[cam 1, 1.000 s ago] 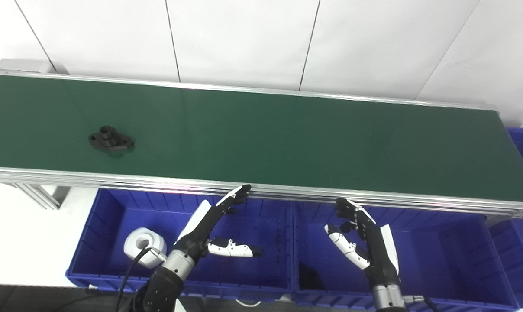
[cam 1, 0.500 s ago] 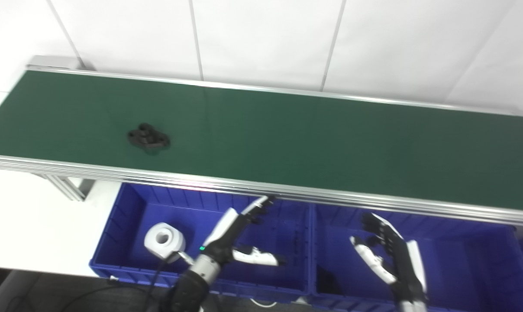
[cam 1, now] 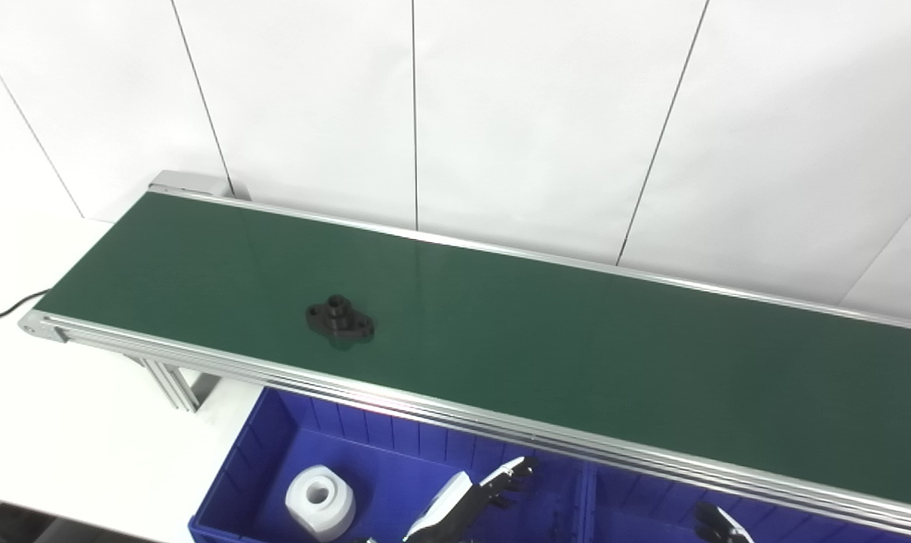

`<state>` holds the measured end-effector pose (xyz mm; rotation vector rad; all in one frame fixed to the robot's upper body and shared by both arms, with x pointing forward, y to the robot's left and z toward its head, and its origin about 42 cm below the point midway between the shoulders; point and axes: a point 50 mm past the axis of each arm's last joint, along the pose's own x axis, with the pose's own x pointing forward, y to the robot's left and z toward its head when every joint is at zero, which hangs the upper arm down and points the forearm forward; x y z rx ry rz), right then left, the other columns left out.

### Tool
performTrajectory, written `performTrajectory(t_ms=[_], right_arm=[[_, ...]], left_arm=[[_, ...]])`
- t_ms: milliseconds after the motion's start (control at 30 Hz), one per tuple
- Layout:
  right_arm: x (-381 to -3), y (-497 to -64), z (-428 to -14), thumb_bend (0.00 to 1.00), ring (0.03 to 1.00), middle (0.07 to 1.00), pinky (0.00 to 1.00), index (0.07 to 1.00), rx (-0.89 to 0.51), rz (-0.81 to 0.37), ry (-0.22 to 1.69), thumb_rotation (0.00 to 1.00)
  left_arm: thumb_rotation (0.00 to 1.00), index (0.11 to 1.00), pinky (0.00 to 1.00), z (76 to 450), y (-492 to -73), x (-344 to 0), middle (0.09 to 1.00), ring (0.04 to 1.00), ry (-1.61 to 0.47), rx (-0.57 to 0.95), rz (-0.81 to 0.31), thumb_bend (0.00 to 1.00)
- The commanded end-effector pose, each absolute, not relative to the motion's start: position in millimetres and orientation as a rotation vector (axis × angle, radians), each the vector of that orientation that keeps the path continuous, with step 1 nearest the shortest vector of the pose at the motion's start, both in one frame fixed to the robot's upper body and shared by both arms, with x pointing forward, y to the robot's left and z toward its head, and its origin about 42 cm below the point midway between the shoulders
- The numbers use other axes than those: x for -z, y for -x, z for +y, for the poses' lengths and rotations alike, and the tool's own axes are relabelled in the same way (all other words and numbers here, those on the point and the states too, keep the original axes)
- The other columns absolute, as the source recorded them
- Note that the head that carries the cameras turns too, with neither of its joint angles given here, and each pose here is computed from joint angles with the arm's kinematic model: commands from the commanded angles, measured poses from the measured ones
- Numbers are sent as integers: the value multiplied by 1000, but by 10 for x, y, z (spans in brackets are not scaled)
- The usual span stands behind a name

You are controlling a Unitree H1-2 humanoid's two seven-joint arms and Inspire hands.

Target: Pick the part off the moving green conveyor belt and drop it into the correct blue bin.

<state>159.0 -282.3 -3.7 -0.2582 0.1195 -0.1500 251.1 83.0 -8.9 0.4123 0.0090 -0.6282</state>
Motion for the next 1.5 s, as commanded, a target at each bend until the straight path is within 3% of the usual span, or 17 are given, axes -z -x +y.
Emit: performTrajectory(t_ms=[0, 400, 567, 767, 1100, 1200, 1467], right_arm=[[-49, -1634, -2831, 414, 838, 850, 764, 838, 148, 45, 256, 295], [-75, -1630, -2830, 427, 826, 842, 740, 831, 167, 31, 221, 312], [-230, -1672, -2835, 531, 760, 791, 651, 795, 146, -29, 237, 507], [-567, -1832, -2612, 682, 744, 767, 623, 760, 125, -171, 156, 598], [-1174, -2194, -2284, 679, 718, 748, 616, 746, 65, -433, 185, 498], [-1309, -2313, -2211, 635, 715, 748, 618, 747, 64, -496, 229, 439], [-1456, -2643, -2033, 632, 715, 751, 639, 762, 67, -495, 345, 440]], left_arm=[[433, 945, 813, 728, -2611, -50, 933, 889, -392, 632, -75, 700], [431, 945, 813, 701, -2597, -22, 932, 891, -389, 624, -79, 695], [414, 943, 813, 664, -2598, -14, 930, 889, -386, 618, -80, 693], [417, 954, 810, 704, -2606, 9, 940, 894, -391, 634, -66, 685], [389, 949, 823, 969, -2618, -22, 935, 893, -404, 616, -89, 653], [401, 951, 830, 1063, -2632, -29, 936, 898, -412, 617, -91, 644], [375, 945, 834, 1314, -2686, -50, 931, 897, -405, 615, -80, 627]])
